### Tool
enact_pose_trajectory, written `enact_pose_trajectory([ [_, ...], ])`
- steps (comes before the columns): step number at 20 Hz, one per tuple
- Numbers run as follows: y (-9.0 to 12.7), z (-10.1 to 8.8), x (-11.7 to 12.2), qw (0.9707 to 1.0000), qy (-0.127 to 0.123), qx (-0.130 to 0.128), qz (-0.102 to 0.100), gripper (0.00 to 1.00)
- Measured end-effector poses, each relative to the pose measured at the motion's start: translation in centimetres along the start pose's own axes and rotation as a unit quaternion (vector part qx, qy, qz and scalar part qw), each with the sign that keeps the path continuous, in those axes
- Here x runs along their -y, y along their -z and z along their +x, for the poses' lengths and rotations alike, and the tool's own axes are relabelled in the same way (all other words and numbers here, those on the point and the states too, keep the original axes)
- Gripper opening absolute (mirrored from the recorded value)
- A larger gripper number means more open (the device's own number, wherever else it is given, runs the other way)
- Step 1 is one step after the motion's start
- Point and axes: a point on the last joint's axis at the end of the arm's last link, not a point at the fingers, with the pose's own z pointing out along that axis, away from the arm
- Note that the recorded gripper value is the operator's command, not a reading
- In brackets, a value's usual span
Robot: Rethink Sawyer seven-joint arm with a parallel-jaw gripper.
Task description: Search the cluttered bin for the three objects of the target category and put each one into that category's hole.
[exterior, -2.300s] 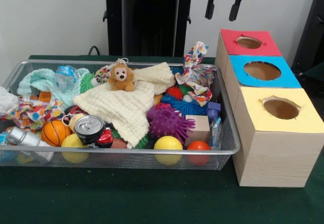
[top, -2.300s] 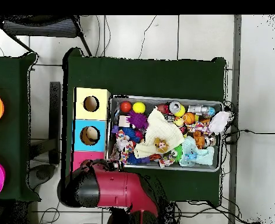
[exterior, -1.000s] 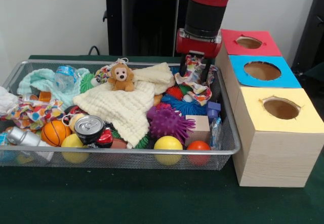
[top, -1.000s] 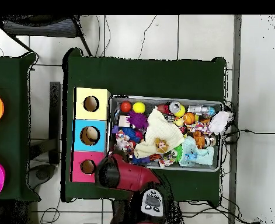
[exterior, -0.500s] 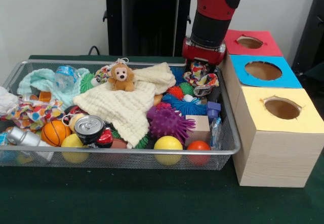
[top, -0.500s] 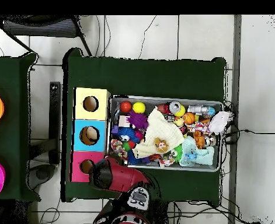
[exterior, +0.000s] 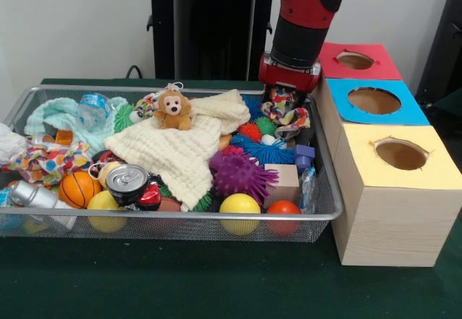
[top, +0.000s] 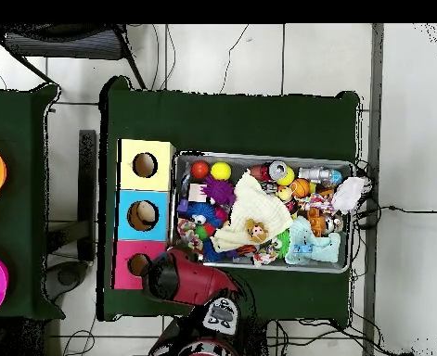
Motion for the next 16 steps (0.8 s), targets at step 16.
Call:
enact_pose_trajectory([
  [16, 5.1, -1.1, -0.9, 0.9991, 0.011, 0.041, 0.001, 1.0],
])
